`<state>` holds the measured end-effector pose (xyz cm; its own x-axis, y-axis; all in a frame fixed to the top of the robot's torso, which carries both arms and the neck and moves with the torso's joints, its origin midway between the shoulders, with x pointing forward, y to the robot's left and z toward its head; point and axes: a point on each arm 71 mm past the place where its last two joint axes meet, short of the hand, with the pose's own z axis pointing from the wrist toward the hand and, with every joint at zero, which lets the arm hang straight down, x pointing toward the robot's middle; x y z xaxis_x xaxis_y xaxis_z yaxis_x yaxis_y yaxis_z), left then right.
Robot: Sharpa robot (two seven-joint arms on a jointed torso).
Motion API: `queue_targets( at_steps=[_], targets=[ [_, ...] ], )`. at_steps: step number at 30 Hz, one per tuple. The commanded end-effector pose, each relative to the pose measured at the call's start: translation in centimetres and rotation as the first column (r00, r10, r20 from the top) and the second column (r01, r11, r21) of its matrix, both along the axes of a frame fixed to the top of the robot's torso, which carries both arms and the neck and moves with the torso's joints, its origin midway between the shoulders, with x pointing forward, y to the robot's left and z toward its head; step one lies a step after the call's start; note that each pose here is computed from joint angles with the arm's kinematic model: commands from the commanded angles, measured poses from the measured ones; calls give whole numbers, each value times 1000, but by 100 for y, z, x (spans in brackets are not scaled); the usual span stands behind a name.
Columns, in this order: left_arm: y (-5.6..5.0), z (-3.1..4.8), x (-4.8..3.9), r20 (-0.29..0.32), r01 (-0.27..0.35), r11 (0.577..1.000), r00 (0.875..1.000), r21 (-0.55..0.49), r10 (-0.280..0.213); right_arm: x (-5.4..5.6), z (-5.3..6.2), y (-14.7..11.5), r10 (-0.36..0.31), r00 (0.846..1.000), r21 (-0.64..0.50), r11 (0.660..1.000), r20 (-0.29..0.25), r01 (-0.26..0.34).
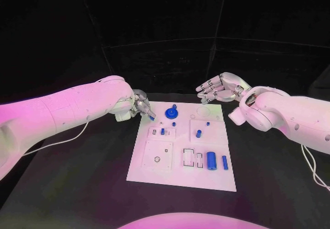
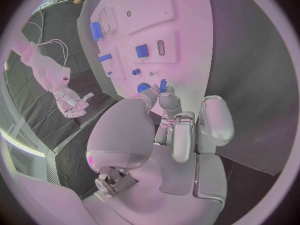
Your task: Assemble the parts on the task board
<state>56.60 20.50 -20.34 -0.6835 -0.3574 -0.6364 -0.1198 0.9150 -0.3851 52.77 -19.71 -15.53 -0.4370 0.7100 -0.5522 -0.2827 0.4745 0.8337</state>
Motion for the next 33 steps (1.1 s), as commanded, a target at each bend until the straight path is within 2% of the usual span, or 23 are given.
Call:
queue_targets(
  at_steps=[1,8,17,27,33],
  targets=[
    [5,42,-46,45,-54,997,997,-48,56,-5,9,1,10,1000,-5,1000,-4,-10],
    [8,24,-208,55,-50,996,997,-71,54,-5,10,-20,7,1000,-6,1000,-3,-7],
    [-27,-79,-362,63,-50,994,996,-99,57,-3,7,-35,3,1000,-8,1000,-5,-3],
    [-73,-225,-483,116,-9,999,993,-43,14,0,-2,-50,-6,1000,-14,1000,-15,6],
    [-84,-286,-516,117,6,1000,993,-19,-4,1,4,-51,-10,1000,-10,1000,-7,10]
  ],
)
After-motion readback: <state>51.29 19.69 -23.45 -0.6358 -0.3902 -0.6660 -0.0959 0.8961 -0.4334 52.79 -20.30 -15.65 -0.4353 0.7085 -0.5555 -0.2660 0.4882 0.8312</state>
